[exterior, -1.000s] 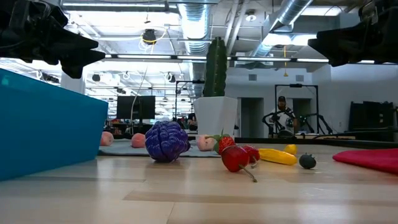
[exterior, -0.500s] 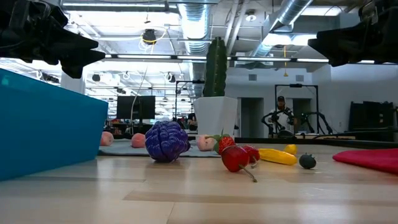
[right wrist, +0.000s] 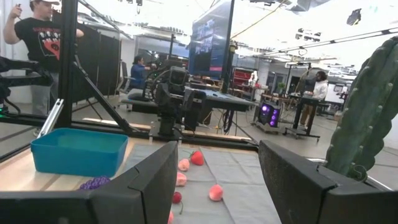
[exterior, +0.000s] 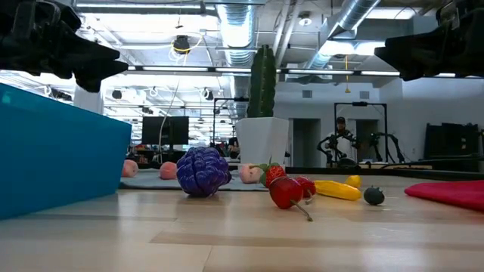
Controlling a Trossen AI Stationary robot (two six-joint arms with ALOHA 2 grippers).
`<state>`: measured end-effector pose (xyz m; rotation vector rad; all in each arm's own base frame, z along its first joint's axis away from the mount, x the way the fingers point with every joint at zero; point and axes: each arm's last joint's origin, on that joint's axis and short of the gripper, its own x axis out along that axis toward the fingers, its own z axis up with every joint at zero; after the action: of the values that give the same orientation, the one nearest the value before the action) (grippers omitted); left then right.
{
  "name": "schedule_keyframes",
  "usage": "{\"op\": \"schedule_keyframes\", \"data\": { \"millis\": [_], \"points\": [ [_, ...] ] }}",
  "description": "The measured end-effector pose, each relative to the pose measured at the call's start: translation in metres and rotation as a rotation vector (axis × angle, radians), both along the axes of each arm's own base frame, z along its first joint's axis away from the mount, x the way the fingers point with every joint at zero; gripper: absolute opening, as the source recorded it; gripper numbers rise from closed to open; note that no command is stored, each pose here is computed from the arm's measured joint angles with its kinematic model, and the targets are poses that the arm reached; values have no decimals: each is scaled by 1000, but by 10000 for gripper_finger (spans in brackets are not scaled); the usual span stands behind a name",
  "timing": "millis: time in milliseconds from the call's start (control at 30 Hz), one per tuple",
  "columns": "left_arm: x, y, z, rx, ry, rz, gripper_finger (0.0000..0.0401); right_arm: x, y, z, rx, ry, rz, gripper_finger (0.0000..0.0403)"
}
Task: Pick and placing Produce into tupperware
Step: Put the corn into the blue bin
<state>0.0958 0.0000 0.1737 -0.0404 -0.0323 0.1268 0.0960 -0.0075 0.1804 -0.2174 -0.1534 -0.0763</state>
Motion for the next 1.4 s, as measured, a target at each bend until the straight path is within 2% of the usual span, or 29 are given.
{"op": "schedule_keyframes", "data": {
  "millis": [100, 167, 367, 433, 567, 800, 900, 1000, 1133, 1267, 1333, 1400],
  "points": [
    [0, 1, 1, 178, 13, 27, 178, 0, 0, 0, 0, 0, -1, 249],
    [0, 1, 1, 240, 23, 30, 178, 0, 0, 0, 0, 0, -1, 249],
    [0, 0, 1, 253, 26, 22, 178, 0, 0, 0, 6, -1, 1, 249],
    [0, 0, 1, 245, 22, 21, 178, 0, 0, 0, 109, -7, 21, 249],
    [0, 0, 0, 147, 17, 13, 178, 0, 1, 0, 357, -21, 65, 249],
    [0, 0, 0, 60, 4, 13, 178, 0, -1, 1, 572, -65, 44, 249],
    [0, 0, 1, 40, -1, 15, 178, -1, -3, 2, 559, -82, -8, 249],
    [0, 2, 2, -26, -20, 77, 178, -1, -6, 2, 532, -102, -88, 249],
    [-1, 3, 2, -127, -40, 109, 178, -2, -7, 4, 487, -120, -89, 249],
    [-1, 3, 1, -240, -57, 105, 178, -2, -7, 3, 566, -117, -84, 249],
    [0, 3, 1, -306, -63, 103, 178, -2, -9, 2, 597, -123, -129, 249],
    [0, 3, 1, -314, -61, 102, 178, -1, -9, -3, 602, -84, -158, 249]
  ]
}}
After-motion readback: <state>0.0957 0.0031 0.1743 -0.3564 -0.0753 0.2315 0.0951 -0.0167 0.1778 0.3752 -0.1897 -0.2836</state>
